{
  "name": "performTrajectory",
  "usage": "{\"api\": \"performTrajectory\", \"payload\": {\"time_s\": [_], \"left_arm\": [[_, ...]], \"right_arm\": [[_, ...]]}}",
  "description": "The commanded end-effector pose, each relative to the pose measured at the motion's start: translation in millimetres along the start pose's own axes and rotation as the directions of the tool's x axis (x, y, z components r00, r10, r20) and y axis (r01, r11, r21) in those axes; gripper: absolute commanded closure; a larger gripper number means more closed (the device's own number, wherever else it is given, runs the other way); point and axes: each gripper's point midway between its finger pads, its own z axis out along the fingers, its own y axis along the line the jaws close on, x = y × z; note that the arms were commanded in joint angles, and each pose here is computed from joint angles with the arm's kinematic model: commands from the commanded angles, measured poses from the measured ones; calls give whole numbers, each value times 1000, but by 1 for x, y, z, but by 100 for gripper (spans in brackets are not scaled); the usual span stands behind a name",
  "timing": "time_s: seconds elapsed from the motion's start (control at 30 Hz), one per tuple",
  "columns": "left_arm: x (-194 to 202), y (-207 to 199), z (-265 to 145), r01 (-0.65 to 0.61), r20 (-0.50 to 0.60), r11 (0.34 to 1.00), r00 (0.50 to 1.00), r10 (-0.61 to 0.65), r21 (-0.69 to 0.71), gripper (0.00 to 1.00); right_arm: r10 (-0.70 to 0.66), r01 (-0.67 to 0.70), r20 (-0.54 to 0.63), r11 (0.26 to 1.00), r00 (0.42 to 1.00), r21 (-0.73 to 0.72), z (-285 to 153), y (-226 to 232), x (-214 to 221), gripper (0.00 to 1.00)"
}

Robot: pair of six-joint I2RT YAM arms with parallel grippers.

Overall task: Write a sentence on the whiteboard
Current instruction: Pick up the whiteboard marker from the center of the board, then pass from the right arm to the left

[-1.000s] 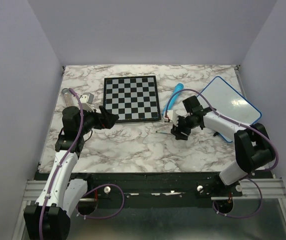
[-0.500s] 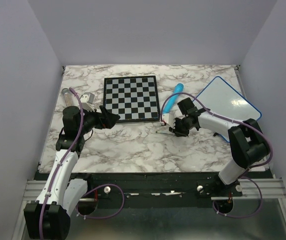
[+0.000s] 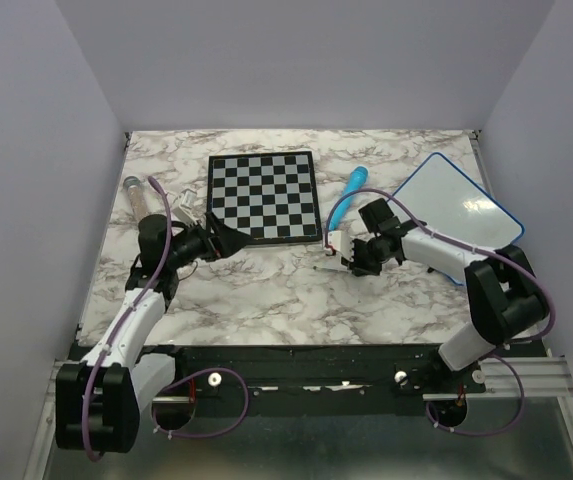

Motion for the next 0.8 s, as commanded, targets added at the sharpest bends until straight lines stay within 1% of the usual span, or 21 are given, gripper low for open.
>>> {"api": "performTrajectory", "payload": {"time_s": [0.0,0.03,0.13,0.17,0.23,0.33,0.37,0.43,0.47,0.5,0.57,0.6,0.63,0.67,0.7,0.77], "left_arm": [[18,-27,12,130,-63,984,990,-124,118,1],[26,-31,16,143,-86,982,987,-133,125,1],[42,-26,24,188,-101,977,979,-178,97,2],[53,-28,29,198,-132,976,974,-185,95,2],[62,-28,34,224,-148,971,967,-209,89,2],[81,-33,47,260,-212,959,949,-232,114,3],[92,-28,53,282,-246,955,936,-252,95,4],[99,-40,62,279,-275,950,933,-232,142,4],[107,-37,68,303,-301,945,919,-255,126,4],[110,-49,73,293,-320,942,919,-231,163,5],[122,-48,83,305,-355,940,904,-236,151,7],[119,-54,89,298,-355,939,908,-224,172,8],[126,-59,92,300,-373,937,902,-216,182,9],[132,-56,96,312,-387,935,893,-229,167,11],[129,-63,100,321,-386,927,894,-229,194,15],[135,-64,104,343,-402,917,883,-242,202,19]], "right_arm": [[-29,33,73,998,997,-44,-14,21,-13,99],[-29,33,80,998,996,-49,-14,23,-13,99],[-41,46,97,998,994,-49,-17,23,-17,99],[-51,56,106,997,993,-52,-17,24,-18,99],[-66,75,149,996,987,-56,-22,28,-27,99],[-94,109,208,992,974,-59,-29,33,-37,99],[-103,119,222,991,969,-58,-31,34,-40,99],[-111,135,264,988,958,-71,-37,41,-48,99],[-120,146,280,986,953,-75,-38,43,-51,99],[-121,150,289,985,950,-81,-39,45,-52,99],[-125,160,312,983,942,-89,-42,48,-56,99],[-130,167,319,982,939,-91,-42,49,-58,99],[-129,168,321,981,938,-97,-43,51,-59,99],[-130,173,333,980,934,-100,-44,53,-61,99],[-129,175,334,979,934,-109,-43,55,-62,99],[-131,176,334,978,934,-109,-43,55,-62,99]]}}
